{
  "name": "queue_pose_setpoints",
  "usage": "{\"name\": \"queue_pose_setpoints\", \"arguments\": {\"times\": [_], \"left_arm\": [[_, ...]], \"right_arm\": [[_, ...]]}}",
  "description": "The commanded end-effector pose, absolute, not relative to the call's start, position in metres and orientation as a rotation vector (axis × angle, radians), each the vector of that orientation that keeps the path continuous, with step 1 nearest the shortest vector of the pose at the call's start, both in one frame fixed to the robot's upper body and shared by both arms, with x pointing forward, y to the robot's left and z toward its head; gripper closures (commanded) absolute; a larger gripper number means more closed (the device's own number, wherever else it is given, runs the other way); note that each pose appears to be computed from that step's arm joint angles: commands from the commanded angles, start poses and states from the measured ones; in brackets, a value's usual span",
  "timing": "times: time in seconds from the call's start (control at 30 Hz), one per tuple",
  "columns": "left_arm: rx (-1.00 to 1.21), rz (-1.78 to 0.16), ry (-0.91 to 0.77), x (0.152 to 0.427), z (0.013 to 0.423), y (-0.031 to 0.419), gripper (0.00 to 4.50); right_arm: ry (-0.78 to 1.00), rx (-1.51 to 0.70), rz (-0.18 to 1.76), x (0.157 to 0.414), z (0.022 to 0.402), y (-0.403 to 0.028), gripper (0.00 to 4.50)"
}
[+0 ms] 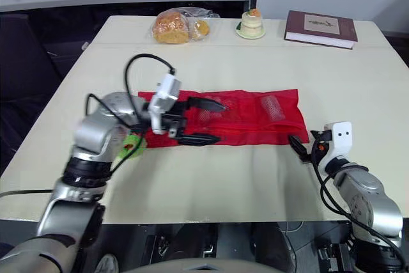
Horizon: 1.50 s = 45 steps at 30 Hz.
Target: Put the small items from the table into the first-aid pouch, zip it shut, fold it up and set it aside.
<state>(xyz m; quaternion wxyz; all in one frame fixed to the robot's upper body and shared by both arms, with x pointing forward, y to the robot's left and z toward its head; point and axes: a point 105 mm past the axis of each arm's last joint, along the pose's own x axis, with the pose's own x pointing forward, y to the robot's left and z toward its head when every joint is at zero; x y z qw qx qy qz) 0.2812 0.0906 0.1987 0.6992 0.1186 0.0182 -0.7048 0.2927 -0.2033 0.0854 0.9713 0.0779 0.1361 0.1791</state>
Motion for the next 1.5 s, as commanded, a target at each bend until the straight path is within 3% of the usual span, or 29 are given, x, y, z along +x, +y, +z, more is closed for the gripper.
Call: {"name": "queue_pose_setpoints", "arguments": {"times": [0.03,0.17,0.27,0.3,0.53,0.67,0.73,0.87,1.03,1.17,1.3,1.5], "left_arm": [[0.250,-1.615,0.044,0.260,0.205,0.098,0.00],[0.243,-1.585,0.036,0.254,0.204,0.099,0.00],[0.227,-1.546,0.050,0.248,0.203,0.102,0.00],[0.230,-1.541,0.054,0.246,0.202,0.103,0.00],[0.222,-1.535,0.037,0.243,0.208,0.100,0.00],[0.214,-1.552,0.031,0.241,0.207,0.095,0.00],[0.213,-1.547,0.030,0.241,0.207,0.095,0.00],[0.214,-1.534,0.032,0.241,0.205,0.095,0.00],[0.229,-1.440,0.042,0.249,0.201,0.099,0.00],[0.152,-1.276,0.086,0.270,0.193,0.116,0.00],[0.009,-1.138,0.180,0.292,0.175,0.140,0.00],[-0.035,-0.990,0.327,0.312,0.146,0.161,0.00]], "right_arm": [[0.267,0.163,0.450,0.296,0.087,-0.192,0.91],[0.255,0.152,0.418,0.295,0.092,-0.201,3.10],[0.270,0.090,0.340,0.273,0.096,-0.231,4.19],[0.277,0.063,0.309,0.267,0.097,-0.242,4.36],[0.412,-0.249,0.037,0.231,0.098,-0.342,4.36],[0.443,-0.350,-0.027,0.226,0.101,-0.367,4.36],[0.422,-0.349,-0.057,0.227,0.105,-0.372,3.78],[0.392,-0.373,-0.077,0.226,0.112,-0.375,1.89],[0.405,-0.382,0.035,0.213,0.120,-0.362,0.04],[0.376,-0.422,0.209,0.199,0.139,-0.341,0.04],[0.249,-0.354,0.467,0.190,0.163,-0.289,0.04],[0.130,-0.279,0.635,0.191,0.182,-0.240,0.04]]}}
